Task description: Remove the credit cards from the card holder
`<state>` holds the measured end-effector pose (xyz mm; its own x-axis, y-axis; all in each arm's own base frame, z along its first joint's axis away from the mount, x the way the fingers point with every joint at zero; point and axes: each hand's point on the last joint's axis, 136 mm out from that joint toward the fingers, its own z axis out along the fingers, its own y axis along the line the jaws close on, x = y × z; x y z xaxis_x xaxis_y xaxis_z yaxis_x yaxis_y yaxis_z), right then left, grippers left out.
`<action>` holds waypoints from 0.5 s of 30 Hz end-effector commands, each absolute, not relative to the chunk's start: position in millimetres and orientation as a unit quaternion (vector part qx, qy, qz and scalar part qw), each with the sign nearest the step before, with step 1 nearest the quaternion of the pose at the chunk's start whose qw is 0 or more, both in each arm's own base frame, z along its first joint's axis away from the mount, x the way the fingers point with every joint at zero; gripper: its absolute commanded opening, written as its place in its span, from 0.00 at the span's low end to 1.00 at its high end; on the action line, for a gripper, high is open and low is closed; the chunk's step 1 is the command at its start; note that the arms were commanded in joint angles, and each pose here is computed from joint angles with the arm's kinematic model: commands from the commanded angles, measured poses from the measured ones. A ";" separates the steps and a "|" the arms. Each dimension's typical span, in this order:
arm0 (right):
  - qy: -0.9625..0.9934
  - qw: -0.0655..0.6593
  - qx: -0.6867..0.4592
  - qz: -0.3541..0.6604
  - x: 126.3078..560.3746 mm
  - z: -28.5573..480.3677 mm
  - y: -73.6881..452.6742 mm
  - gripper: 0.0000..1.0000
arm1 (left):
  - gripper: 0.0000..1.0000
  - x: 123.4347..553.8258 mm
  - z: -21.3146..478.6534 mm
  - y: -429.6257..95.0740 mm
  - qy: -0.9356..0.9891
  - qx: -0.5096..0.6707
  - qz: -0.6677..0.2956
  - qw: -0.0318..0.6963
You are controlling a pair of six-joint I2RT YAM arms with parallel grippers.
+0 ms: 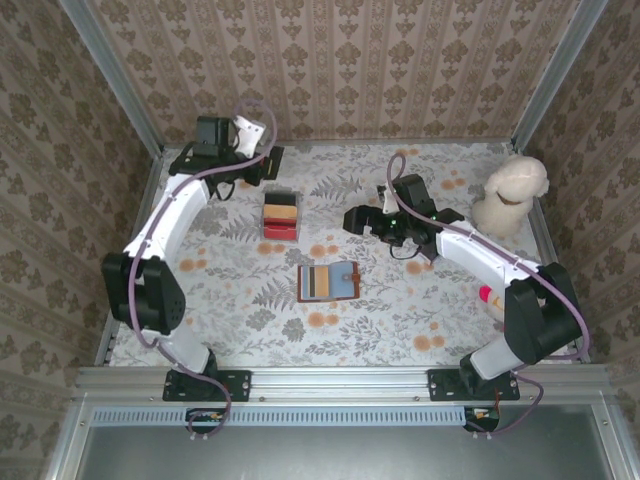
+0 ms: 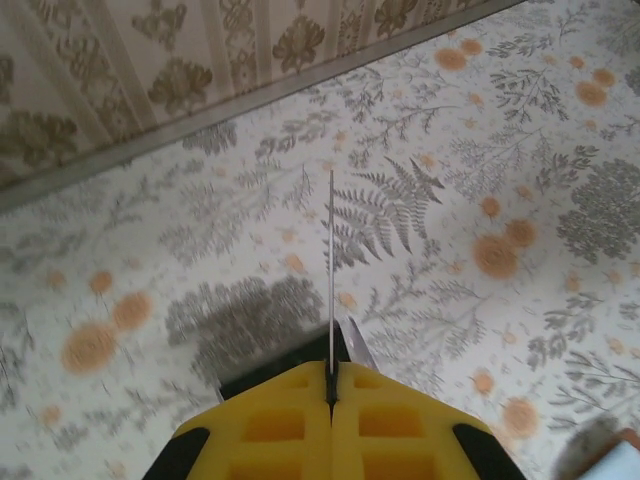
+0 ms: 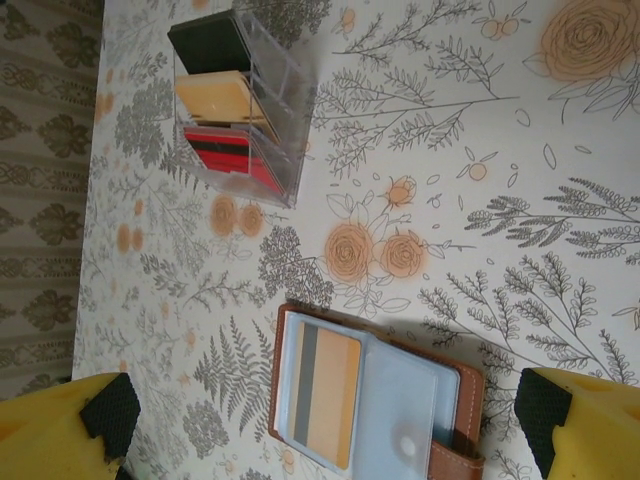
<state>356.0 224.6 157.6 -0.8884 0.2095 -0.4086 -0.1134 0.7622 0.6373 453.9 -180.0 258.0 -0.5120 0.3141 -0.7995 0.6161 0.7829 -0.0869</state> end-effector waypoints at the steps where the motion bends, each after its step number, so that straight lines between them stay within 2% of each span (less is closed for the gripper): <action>1: 0.914 0.219 0.033 0.339 356.3 157.4 223.7 1.00 | 0.00 471.3 256.2 -190.5 0.813 0.358 -0.175 0.425; 6: 0.919 0.234 0.048 0.314 358.5 155.6 207.8 1.00 | 0.00 481.6 236.3 -197.1 0.774 0.440 -0.157 0.427; 15: 0.930 0.222 0.049 0.289 353.7 141.6 199.1 1.00 | 0.00 456.5 196.0 -192.0 0.679 0.613 -0.128 0.383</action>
